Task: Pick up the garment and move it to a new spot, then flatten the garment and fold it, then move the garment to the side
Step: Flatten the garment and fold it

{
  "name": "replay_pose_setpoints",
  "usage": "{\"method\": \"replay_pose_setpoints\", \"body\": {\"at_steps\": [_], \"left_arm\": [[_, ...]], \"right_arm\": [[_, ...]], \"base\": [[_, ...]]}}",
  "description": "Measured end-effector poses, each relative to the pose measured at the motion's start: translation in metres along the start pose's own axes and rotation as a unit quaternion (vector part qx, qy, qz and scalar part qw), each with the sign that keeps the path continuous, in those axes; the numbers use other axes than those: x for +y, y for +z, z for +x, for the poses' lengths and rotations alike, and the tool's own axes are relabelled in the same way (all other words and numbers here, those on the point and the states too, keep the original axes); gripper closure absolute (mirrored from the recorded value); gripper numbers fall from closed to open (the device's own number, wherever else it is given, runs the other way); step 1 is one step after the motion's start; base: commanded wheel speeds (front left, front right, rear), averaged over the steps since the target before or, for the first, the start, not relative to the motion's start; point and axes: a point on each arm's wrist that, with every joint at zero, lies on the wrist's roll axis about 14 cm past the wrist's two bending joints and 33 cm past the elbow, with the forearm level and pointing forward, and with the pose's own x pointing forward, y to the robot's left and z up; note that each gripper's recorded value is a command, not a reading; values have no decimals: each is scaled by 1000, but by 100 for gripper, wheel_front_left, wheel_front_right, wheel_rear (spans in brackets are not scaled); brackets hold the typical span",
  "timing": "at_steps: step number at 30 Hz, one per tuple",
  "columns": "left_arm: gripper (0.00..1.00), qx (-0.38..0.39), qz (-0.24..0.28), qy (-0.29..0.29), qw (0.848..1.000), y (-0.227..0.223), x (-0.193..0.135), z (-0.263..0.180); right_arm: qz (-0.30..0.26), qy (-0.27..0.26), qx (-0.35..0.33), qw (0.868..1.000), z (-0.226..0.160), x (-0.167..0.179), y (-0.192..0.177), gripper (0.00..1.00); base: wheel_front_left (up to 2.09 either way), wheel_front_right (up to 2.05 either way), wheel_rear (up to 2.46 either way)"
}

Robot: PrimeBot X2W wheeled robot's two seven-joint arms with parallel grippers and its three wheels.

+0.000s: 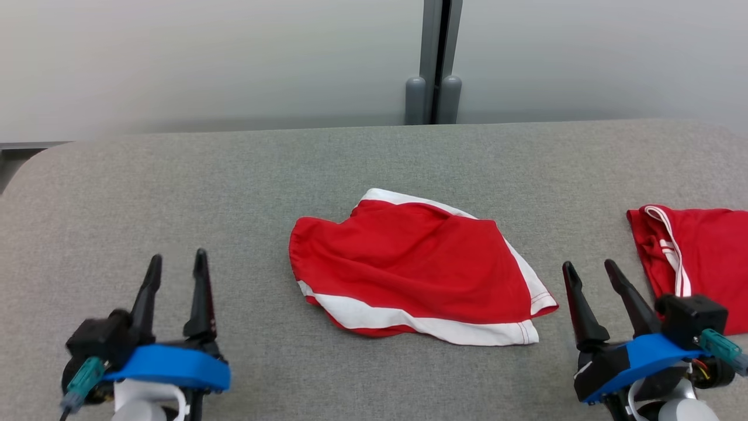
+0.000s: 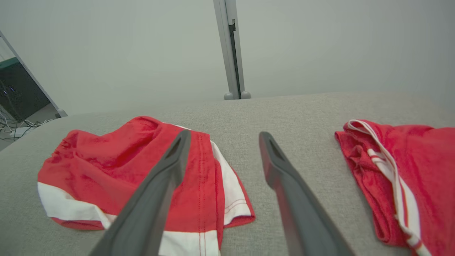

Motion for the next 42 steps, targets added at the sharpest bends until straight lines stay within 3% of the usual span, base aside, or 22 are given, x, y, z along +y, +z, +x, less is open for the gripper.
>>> {"method": "replay_pose_setpoints", "body": {"at_steps": [10,15,22,30,31,32,33,42], "left_arm": [[0,14,0,37,999,-14,14,-28],[0,18,1,33,999,-17,12,-21],[0,21,2,20,1000,-21,10,-5],[0,27,6,32,999,-24,22,-4],[0,28,6,34,999,-24,24,-4],[0,28,7,36,999,-25,25,-5],[0,28,8,37,999,-25,25,-5],[0,21,2,31,999,-21,20,-4]], "right_arm": [[2,2,60,998,0,1,-27,0],[-2,16,115,993,26,9,-32,0],[4,35,216,976,74,22,-52,0],[12,59,308,949,96,44,-93,0],[11,65,311,948,97,48,-96,15],[11,69,312,948,97,52,-97,88],[8,74,308,949,98,55,-97,100],[-3,53,237,970,110,41,-70,100]], "base": [[0,0,0],[0,0,0],[0,0,0],[0,0,0],[0,0,0],[0,0,0],[0,0,0],[0,0,0]]}}
